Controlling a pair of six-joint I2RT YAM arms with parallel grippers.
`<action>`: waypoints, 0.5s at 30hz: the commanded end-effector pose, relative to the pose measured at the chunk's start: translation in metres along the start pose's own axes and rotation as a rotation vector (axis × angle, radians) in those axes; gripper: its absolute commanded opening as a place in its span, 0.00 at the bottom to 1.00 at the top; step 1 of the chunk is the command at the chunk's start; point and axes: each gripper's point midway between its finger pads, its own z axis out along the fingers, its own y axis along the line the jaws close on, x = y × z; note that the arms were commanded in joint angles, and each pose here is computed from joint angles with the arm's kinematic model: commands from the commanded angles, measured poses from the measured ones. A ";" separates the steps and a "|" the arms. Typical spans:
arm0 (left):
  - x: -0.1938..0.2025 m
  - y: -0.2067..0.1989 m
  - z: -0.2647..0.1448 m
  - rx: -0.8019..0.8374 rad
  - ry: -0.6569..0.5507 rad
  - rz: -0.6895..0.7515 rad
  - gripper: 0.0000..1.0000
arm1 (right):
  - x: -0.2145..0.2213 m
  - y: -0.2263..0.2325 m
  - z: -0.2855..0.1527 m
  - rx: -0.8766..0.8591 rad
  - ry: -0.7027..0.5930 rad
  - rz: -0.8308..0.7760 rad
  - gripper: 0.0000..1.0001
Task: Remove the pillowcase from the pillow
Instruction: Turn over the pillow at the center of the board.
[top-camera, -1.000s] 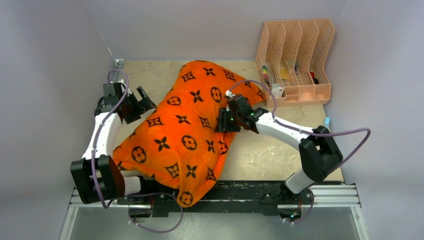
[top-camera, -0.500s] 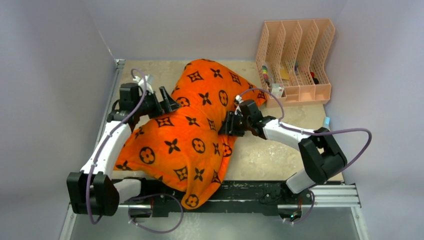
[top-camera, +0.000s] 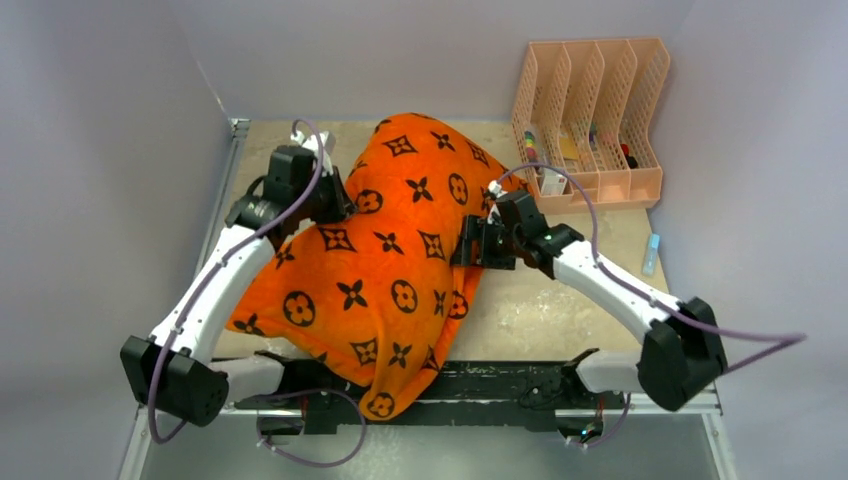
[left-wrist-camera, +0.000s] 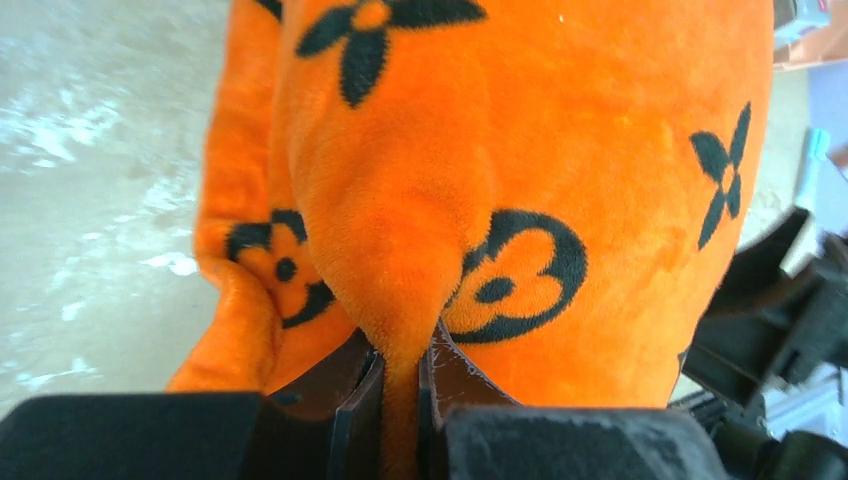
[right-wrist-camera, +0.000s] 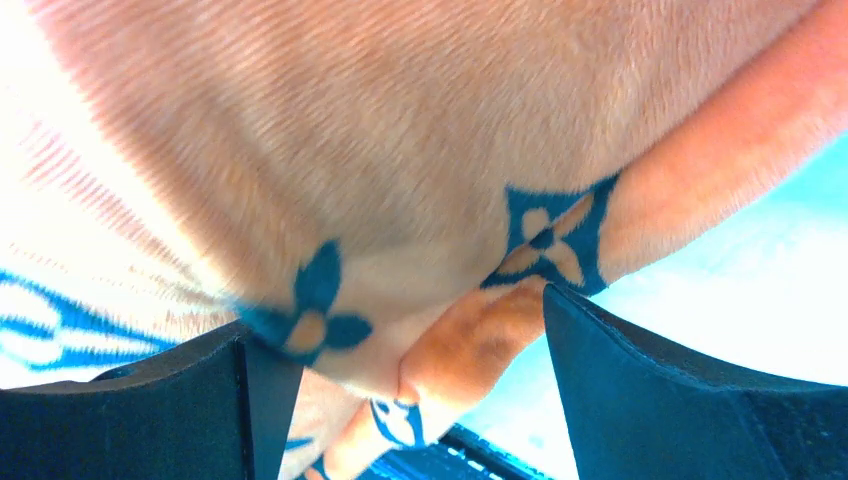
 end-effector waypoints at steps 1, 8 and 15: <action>-0.114 -0.006 -0.058 -0.208 -0.289 0.100 0.00 | -0.015 0.015 -0.042 -0.011 -0.084 -0.043 0.87; -0.191 -0.048 -0.085 -0.144 -0.404 0.183 0.00 | -0.016 0.007 -0.065 0.021 -0.176 0.055 0.88; -0.114 -0.088 -0.052 0.031 -0.246 0.260 0.00 | -0.028 0.010 -0.078 0.021 -0.243 0.064 0.90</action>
